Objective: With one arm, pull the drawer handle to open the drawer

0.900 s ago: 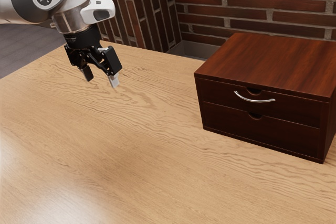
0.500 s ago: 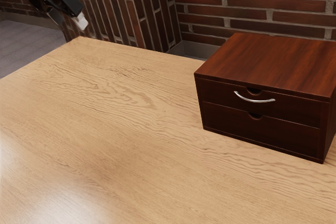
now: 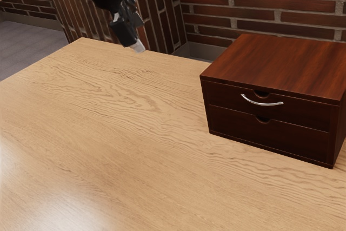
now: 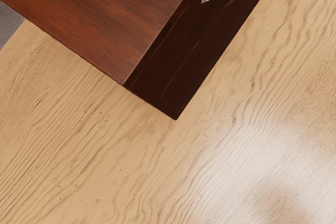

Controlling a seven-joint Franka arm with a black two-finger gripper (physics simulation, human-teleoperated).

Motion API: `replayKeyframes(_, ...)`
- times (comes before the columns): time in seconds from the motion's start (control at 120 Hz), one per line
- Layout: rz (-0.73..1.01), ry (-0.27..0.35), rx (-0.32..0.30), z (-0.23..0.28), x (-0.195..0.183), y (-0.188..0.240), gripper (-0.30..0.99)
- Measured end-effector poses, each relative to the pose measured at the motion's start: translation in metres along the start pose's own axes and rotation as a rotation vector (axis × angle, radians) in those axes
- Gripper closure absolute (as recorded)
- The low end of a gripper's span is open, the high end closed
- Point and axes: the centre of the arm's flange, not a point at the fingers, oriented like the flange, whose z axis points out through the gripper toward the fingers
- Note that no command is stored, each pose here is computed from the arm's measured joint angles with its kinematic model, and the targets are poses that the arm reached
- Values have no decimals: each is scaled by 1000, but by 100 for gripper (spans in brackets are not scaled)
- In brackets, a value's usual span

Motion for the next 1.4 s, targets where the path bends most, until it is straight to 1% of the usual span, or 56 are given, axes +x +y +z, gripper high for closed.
replayKeyframes(0.075, 71, -6, -14, 28, 9, -2, 0)
replayKeyframes(0.175, 176, 13, -16, 56, 24, 4, 1)
replayKeyframes(0.283, 270, 66, -43, 96, 34, 12, 4)
replayKeyframes(0.425, 380, 131, -26, 124, 48, 23, 11)
replayKeyframes(0.508, 426, 170, 7, 123, 57, 26, 15)
replayKeyframes(0.575, 472, 188, 33, 123, 68, 32, 18)
replayKeyframes(0.75, 571, 210, 54, 146, 94, 52, 28)
replayKeyframes(0.967, 623, 225, 62, 167, 108, 59, 32)
replayKeyframes(1.167, 673, 242, 50, 190, 129, 76, 37)
replayKeyframes(1.4, 697, 249, 37, 216, 139, 86, 41)
